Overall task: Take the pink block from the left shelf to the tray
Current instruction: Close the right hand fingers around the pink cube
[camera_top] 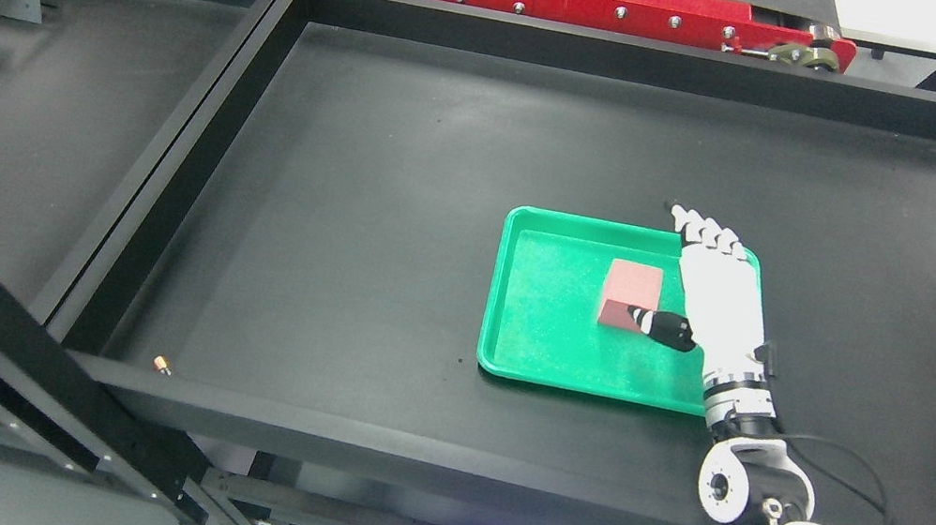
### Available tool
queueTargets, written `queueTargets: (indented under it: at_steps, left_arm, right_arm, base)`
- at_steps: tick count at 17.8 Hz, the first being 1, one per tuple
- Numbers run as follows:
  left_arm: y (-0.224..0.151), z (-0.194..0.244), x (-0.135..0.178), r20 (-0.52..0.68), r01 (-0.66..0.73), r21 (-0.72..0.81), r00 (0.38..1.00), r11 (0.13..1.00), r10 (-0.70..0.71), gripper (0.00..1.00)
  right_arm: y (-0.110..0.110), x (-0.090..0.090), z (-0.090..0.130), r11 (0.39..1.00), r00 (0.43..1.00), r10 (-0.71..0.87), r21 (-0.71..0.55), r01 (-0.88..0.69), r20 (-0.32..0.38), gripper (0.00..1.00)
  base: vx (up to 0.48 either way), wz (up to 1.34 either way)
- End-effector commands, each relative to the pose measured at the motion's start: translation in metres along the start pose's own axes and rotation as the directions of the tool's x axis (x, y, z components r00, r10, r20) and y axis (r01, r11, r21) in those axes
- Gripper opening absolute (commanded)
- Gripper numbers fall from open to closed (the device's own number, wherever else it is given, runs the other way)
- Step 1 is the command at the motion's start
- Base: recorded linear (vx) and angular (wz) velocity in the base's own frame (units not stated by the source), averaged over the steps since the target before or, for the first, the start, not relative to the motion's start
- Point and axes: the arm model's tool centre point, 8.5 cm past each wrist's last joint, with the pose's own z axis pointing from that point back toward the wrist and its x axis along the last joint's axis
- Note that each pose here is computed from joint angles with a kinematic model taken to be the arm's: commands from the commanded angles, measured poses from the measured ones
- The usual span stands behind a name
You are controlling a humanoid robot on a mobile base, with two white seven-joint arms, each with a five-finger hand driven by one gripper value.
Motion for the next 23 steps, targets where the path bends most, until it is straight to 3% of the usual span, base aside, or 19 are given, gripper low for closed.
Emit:
queueTargets:
  at_steps: [1,6,14,23]
  left_arm:
    - [0.01,0.002,-0.007,-0.003,0.002,0.015,1.0,1.0,-0.002,1.0]
    - [0.01,0.002,-0.007,-0.003,0.002,0.015,1.0,1.0,-0.002,1.0]
    - [0.01,0.002,-0.007,-0.003,0.002,0.015,1.0,1.0,-0.002,1.0]
    - [0.01,0.002,-0.007,-0.003,0.002,0.015,1.0,1.0,-0.002,1.0]
  right_arm:
    - [0.05,-0.011,0.011,0.938,1.0,0.013,0.345,-0.004,-0.021,0.98]
    - [0.052,0.001,0.005,0.934,0.999,0.018,0.355,-0.031,0.039,0.98]
    - [0.058,-0.003,0.005,0.927,0.999,0.02,0.373,-0.029,0.028,0.98]
    - [0.068,-0.011,0.016,0.904,1.0,0.016,0.426,-0.012,-0.006,0.9]
  base:
    - [0.111,-0.09]
    - [0.099,-0.06]
    - [0.109,-0.02]
    - [0.042,0.0]
